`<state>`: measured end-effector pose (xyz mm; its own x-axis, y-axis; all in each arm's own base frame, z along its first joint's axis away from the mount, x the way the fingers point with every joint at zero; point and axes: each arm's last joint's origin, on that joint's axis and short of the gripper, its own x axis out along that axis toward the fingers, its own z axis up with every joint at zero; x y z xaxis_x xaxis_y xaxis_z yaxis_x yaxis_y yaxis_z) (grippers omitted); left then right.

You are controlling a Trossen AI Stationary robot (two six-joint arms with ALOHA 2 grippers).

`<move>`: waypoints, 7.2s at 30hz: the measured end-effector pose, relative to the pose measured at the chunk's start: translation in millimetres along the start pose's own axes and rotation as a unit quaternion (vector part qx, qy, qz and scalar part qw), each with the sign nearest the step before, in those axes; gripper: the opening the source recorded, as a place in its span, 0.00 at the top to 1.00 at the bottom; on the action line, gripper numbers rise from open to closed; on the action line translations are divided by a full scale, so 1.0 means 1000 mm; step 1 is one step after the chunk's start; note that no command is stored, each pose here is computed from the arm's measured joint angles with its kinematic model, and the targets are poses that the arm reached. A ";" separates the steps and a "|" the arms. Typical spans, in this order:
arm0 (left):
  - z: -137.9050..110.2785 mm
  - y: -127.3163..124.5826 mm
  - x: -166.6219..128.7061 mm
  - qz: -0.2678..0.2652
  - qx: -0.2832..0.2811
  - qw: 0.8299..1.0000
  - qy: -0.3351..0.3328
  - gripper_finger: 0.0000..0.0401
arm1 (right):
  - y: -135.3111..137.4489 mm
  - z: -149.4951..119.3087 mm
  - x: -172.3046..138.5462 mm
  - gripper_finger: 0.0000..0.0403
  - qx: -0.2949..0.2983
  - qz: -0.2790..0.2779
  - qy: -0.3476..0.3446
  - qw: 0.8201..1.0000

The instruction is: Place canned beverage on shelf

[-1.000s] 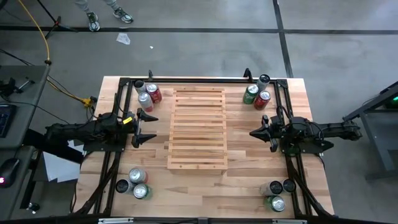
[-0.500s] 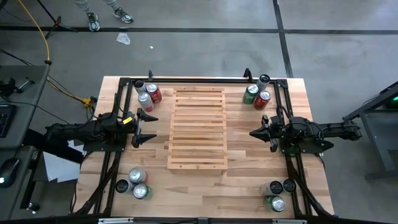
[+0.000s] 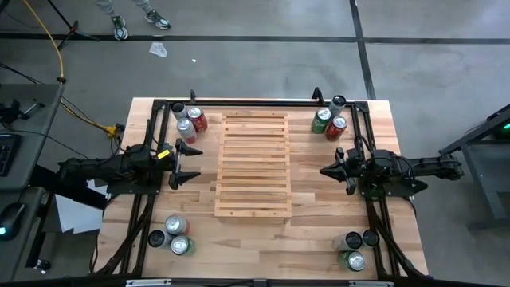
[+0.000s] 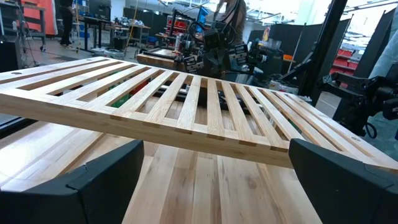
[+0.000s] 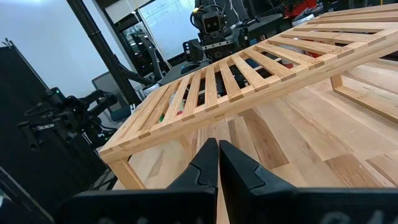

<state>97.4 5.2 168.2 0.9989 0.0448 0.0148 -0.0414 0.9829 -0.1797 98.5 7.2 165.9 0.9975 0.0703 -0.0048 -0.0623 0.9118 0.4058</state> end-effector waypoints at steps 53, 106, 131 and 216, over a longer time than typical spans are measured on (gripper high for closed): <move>0.000 0.000 0.000 0.000 0.000 1.000 0.000 0.02 | 0.000 0.000 0.000 1.00 0.000 0.000 0.000 1.000; 0.000 0.000 0.000 0.000 0.000 1.000 0.000 0.02 | -0.026 0.199 0.033 0.17 0.128 -0.654 -0.009 0.746; 0.000 0.000 0.000 0.000 0.000 1.000 0.000 0.02 | -0.148 0.179 0.048 0.16 0.243 -0.760 0.074 0.598; 0.000 0.000 0.000 0.000 0.000 1.000 0.000 0.02 | -0.039 0.303 0.213 0.40 -0.191 -0.213 0.433 0.855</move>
<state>97.4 5.2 168.3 0.9989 0.0449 0.0151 -0.0414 0.9829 -0.1795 323.3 -136.3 426.0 0.5440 -0.1777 -0.8200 0.1289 0.9834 -0.1277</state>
